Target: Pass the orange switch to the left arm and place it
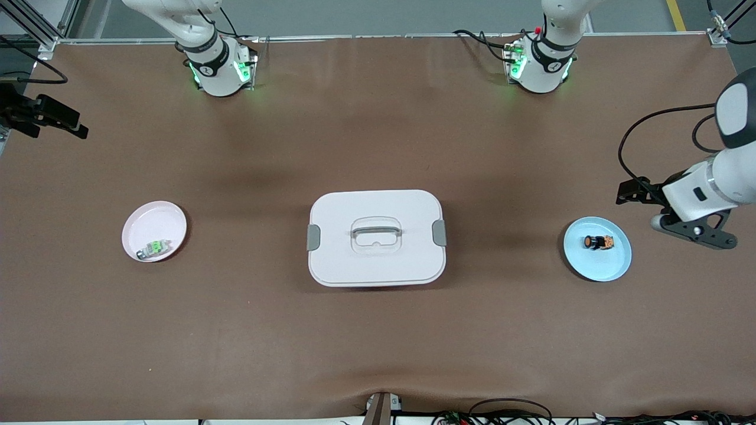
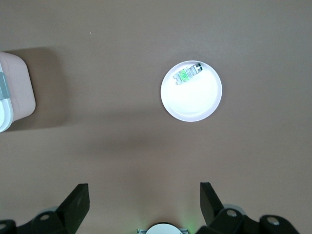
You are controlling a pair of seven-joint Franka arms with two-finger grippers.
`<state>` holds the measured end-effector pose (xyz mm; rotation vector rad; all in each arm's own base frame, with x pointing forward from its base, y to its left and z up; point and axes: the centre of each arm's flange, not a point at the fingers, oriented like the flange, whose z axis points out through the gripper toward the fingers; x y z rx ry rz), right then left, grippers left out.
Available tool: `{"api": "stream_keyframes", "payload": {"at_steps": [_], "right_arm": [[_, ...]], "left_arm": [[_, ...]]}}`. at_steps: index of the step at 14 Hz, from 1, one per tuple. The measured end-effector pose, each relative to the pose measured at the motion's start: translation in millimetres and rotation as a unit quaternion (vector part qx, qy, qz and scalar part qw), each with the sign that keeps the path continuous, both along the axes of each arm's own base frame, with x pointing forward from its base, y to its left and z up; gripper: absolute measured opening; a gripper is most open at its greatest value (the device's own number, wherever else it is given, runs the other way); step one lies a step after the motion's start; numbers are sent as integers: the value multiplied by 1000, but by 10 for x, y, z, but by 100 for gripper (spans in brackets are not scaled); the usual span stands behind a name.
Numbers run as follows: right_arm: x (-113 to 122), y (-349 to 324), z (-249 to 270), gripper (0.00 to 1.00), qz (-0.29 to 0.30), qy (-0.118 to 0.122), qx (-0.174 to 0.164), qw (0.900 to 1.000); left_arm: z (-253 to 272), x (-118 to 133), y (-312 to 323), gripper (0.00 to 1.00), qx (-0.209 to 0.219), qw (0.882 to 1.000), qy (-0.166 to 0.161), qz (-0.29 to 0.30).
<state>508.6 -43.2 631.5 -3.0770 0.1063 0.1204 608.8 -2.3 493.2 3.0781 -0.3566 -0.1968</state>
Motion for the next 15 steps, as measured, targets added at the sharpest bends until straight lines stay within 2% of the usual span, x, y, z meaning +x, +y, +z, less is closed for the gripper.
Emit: {"api": "stream_keyframes", "payload": {"at_steps": [3, 6, 11, 15], "right_arm": [[4, -2, -6, 100, 0, 1, -1, 1000], [5, -8, -8, 100, 0, 1, -3, 1000], [5, -12, -5, 100, 0, 1, -5, 1000], [5, -13, -3, 100, 0, 1, -6, 1000]], "left_arm": [[240, -25, -277, 100, 13, 994, -2, 107], [505, -138, -605, 100, 31, 979, -11, 200], [786, -229, -565, 100, 44, 973, -8, 226], [893, -293, -628, 100, 58, 976, -1, 210]]}}
